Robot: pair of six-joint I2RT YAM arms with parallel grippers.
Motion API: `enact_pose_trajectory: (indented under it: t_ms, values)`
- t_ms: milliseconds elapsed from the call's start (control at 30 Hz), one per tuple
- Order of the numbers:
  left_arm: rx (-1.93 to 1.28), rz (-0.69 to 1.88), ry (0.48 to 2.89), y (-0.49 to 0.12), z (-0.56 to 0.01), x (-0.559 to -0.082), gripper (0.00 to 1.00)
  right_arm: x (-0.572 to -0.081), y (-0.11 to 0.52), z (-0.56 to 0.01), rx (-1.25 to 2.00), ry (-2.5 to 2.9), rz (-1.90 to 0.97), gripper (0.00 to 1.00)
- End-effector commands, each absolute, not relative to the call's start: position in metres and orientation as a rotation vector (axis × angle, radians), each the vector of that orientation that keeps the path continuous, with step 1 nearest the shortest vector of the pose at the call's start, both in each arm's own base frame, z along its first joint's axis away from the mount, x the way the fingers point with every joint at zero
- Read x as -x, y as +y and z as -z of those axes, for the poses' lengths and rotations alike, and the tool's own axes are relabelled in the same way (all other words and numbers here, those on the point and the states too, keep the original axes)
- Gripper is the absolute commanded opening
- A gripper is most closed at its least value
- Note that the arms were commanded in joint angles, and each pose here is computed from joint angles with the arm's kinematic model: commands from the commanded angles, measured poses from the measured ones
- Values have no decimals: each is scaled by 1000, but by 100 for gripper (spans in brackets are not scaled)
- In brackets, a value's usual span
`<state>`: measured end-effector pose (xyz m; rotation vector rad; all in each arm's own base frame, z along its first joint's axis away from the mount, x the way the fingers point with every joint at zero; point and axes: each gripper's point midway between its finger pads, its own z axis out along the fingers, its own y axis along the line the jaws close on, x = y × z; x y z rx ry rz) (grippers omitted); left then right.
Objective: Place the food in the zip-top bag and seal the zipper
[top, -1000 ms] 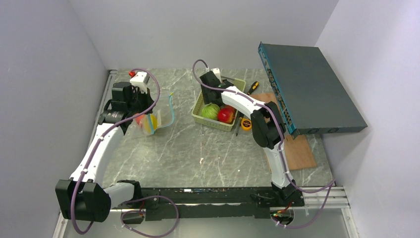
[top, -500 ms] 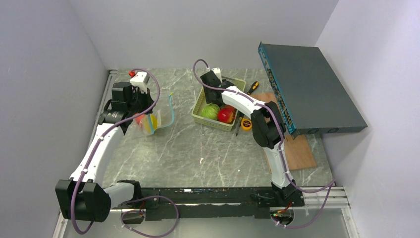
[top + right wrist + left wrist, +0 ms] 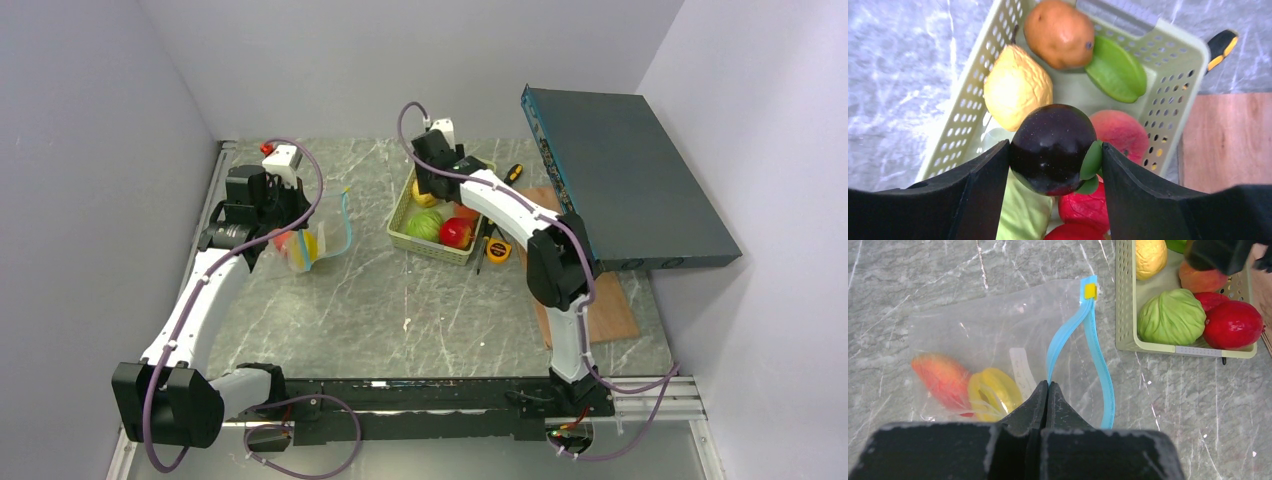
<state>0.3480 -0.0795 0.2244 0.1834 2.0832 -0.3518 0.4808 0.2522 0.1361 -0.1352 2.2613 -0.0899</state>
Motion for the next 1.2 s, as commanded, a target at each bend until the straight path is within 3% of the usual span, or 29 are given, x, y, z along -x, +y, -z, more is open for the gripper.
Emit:
enact_pose_trajectory:
  t_ms: [0,133,467,700,1000,1167]
  values:
    - [-210,348,2029,-81,-245,-354,0,-481,254,-200,79,2129,-16,7]
    - [-211,348,2027,-81,-246,-354,0,-465,271,-213,112,2116,-196,0]
    - [-213,349,2022,-82,-247,-354,0,-383,364,-280,394,1865,-838,0]
    - [-212,343,2015,-81,-249,-352,0,-333,422,-287,564,1815,-946,0]
    - [-221,352,1999,-82,-253,-351,0,-319,476,-279,620,1802,-1013,0]
    - [-216,349,1994,-82,-254,-350,0,-327,489,-266,590,1828,-1004,11]
